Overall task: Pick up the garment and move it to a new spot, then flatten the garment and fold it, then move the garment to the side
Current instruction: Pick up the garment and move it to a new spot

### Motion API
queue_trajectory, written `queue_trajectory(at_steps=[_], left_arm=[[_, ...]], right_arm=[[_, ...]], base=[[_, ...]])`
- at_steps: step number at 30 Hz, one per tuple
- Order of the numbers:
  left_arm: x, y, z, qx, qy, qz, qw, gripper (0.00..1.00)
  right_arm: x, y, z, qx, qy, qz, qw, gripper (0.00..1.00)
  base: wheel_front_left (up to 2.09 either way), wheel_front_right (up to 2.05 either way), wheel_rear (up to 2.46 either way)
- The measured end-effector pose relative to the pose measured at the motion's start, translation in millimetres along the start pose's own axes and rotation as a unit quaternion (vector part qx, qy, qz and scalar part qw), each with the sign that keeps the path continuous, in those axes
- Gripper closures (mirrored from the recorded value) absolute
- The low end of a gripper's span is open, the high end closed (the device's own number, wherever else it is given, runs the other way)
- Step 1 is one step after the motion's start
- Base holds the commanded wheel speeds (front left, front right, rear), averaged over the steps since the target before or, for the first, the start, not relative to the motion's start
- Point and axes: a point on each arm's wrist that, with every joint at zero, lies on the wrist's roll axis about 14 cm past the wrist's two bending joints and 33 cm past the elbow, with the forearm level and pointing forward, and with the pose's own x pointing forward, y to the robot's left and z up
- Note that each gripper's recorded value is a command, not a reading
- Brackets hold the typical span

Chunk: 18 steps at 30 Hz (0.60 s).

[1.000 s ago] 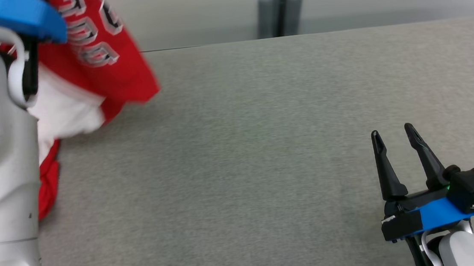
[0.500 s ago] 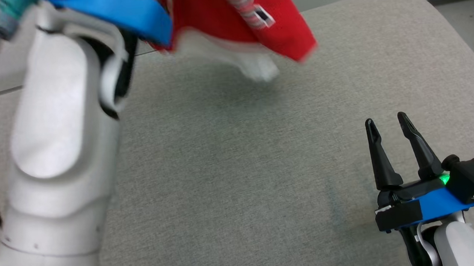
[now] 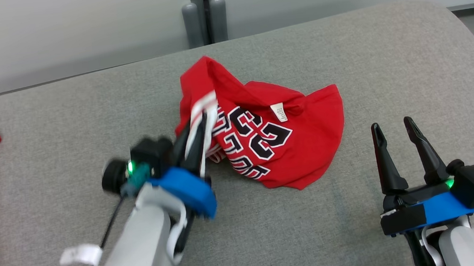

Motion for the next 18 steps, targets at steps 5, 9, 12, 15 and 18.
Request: queue_trajectory(at_steps=[5, 9, 12, 15, 18], left_arm=[[-50, 0, -66, -0.032, 0.077, 0.027, 0.996, 1.00], [-74, 3, -83, -0.049, 0.092, 0.052, 0.993, 0.00], [-78, 10, -71, -0.050, 0.067, 0.071, 0.994, 0.00], [-78, 20, -45, -0.044, 0.023, 0.093, 0.994, 0.00], [-82, 34, -21, -0.042, -0.016, 0.120, 0.992, 0.00]], right_arm=[[-3, 4, -2, -0.001, 0.003, 0.006, 1.000, 0.00], [-4, 9, -3, 0.001, 0.004, 0.012, 1.000, 0.00], [-6, 14, -6, 0.002, 0.009, 0.019, 1.000, 0.00], [-5, 18, -3, 0.003, 0.005, 0.026, 1.000, 0.00], [-6, 23, -2, 0.005, 0.003, 0.032, 0.999, 0.00]], base=[[0.00, 0.00, 0.00], [0.00, 0.00, 0.00], [0.00, 0.00, 0.00], [0.00, 0.00, 0.00], [0.00, 0.00, 0.00]])
